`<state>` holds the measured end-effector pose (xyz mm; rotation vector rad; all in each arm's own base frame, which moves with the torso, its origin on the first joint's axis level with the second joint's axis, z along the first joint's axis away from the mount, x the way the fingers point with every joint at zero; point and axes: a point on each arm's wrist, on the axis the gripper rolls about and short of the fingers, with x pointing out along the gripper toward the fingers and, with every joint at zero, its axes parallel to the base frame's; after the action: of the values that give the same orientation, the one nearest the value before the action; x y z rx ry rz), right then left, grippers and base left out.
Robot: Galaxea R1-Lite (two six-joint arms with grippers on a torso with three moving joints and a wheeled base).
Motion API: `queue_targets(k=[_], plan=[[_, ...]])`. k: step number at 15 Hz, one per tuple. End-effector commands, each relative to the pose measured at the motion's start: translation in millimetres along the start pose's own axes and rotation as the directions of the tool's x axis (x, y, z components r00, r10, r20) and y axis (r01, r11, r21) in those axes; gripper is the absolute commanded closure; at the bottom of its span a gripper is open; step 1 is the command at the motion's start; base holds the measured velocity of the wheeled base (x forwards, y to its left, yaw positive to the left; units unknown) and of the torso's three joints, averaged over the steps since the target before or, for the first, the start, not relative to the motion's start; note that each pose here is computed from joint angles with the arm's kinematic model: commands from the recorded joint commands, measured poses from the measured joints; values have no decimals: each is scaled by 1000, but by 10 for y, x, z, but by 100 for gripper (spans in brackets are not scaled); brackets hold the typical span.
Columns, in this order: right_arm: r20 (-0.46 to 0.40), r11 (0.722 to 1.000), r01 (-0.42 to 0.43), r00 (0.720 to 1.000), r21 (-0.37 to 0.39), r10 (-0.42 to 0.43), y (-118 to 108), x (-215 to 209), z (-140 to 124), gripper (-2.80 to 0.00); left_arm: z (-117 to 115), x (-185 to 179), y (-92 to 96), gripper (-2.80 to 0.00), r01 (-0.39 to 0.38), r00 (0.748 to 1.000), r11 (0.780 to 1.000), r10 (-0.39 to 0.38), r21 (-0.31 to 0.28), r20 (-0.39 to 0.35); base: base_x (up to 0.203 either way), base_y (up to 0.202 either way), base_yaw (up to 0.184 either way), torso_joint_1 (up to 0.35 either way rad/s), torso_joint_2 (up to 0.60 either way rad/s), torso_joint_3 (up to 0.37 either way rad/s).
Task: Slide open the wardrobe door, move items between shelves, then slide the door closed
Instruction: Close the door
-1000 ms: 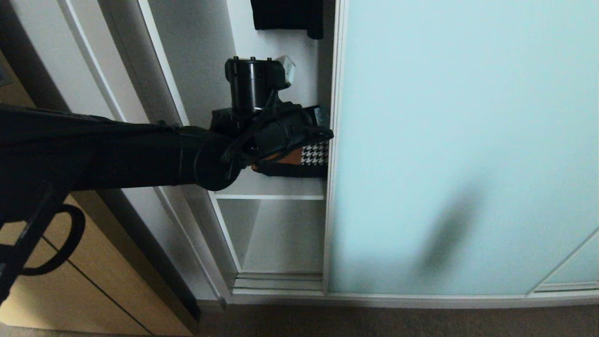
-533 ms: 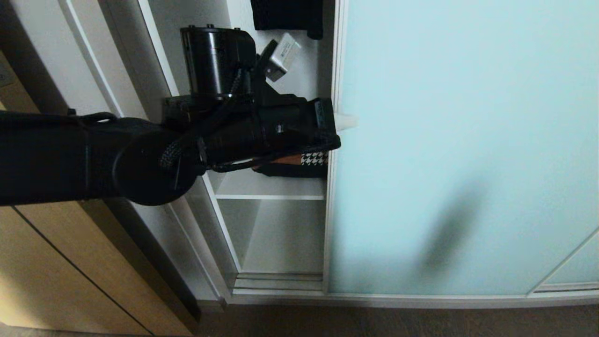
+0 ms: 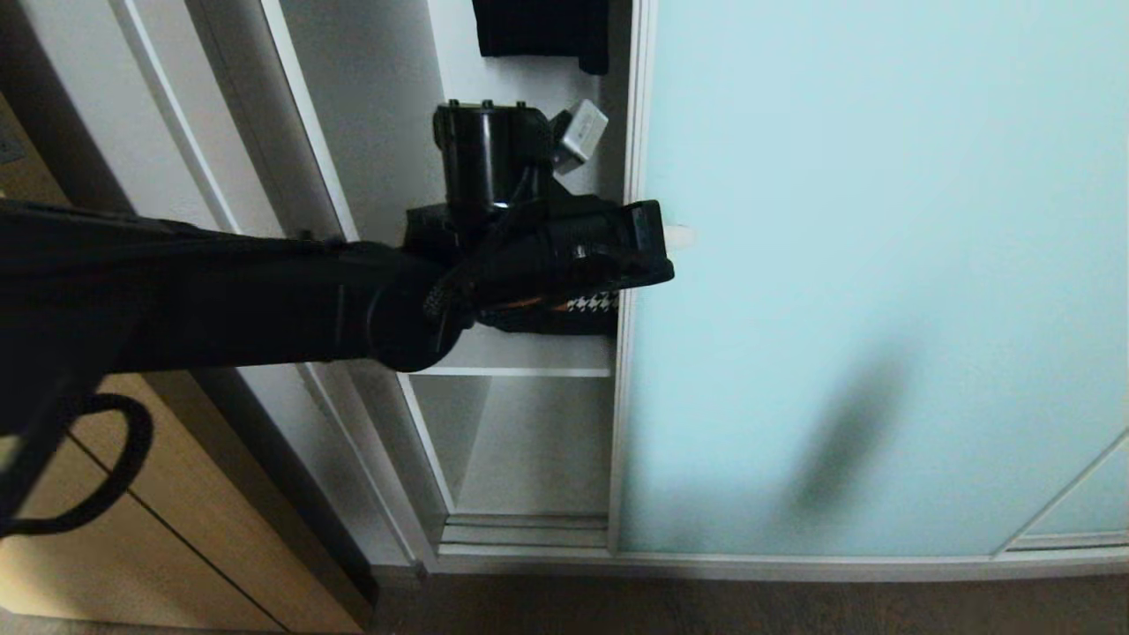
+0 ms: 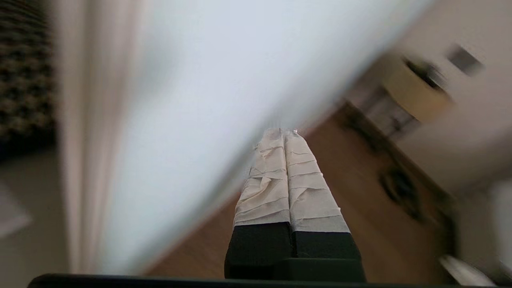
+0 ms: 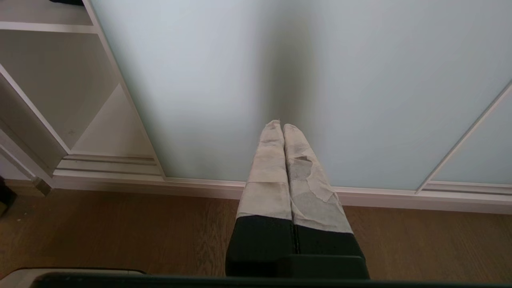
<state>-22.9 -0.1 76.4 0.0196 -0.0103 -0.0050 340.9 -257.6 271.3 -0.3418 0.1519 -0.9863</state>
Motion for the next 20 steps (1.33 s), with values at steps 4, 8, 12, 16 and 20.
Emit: queue_targets(k=[4,8,12,16,20], plan=[[-1,1000,0,1000,0,0,0,1,1,0,-228,333,255,0,-124,991,992,124,3,58,0,0,0,0,0,0],[-1,1000,0,1000,0,0,0,1,1,0,-169,387,292,0,-262,959,961,248,86,140,0,0,0,0,0,0],[0,1000,-1,1000,0,1,0,0,0,0,-217,448,347,0,-308,944,947,292,91,154,0,0,0,0,0,0],[1,1000,-1,1000,0,1,0,0,1,0,-163,396,382,0,-359,923,929,341,86,177,0,0,0,0,0,0],[0,1000,-1,1000,0,1,0,0,4,0,-3,266,453,0,-417,893,906,393,76,219,0,0,0,0,0,0]])
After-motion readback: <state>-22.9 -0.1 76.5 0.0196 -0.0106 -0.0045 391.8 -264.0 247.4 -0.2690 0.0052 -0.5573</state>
